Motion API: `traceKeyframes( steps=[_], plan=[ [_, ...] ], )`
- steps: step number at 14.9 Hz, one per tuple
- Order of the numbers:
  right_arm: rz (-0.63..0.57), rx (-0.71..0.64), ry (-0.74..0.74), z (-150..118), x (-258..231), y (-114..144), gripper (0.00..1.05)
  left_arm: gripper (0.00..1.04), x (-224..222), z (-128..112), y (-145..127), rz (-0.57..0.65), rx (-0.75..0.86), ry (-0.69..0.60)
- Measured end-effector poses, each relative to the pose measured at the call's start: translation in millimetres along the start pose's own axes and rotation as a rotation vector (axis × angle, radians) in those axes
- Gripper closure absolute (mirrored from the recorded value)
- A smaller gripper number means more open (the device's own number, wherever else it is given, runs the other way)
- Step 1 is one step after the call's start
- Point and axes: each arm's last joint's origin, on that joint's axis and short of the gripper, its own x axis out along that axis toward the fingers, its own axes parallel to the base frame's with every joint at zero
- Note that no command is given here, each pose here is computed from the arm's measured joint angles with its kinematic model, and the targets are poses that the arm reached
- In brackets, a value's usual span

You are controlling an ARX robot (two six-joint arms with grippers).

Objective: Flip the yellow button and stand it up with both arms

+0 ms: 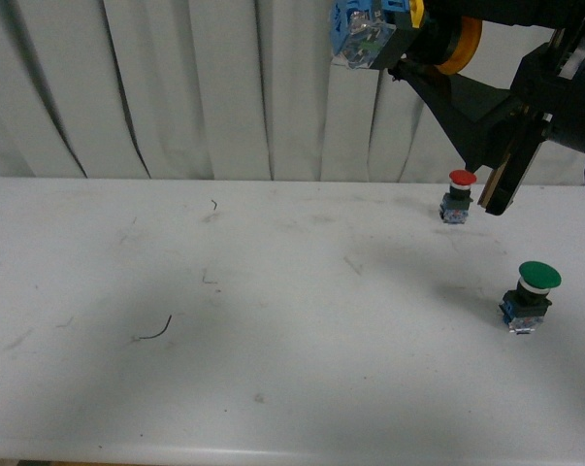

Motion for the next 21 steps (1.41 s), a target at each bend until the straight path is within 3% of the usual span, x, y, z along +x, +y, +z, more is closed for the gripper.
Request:
traceKeyframes(
  steps=[2, 4, 7, 8, 21],
  plan=[
    [-0.001, -0.004, 0.0, -0.1, -0.1, -0.2, 0.7, 0.4, -18.0, -22.8, 12.3, 0.249, 0.032, -0.022],
    [-0.002, -0.011, 0.003, -0.3, -0.1, -0.4, 0.7, 0.64, -24.6, -48.0, 18.7, 0.27, 0.041, 0.017],
    [-0.001, -0.03, 0.005, -0.4, -0.1, -0.3, 0.7, 0.98, -36.5, -64.2, 23.3, 0.268, 0.041, -0.004],
    [-0.001, -0.034, 0.005, -0.4, -0.1, -0.2, 0.7, 1.03, -41.1, -70.0, 29.9, 0.259, 0.045, -0.004],
    [0.004, -0.105, 0.011, -7.6, 4.4, 0.6, 0.7, 1.03, -62.7, -110.8, 29.8, 0.264, 0.045, -0.003]
  ],
)
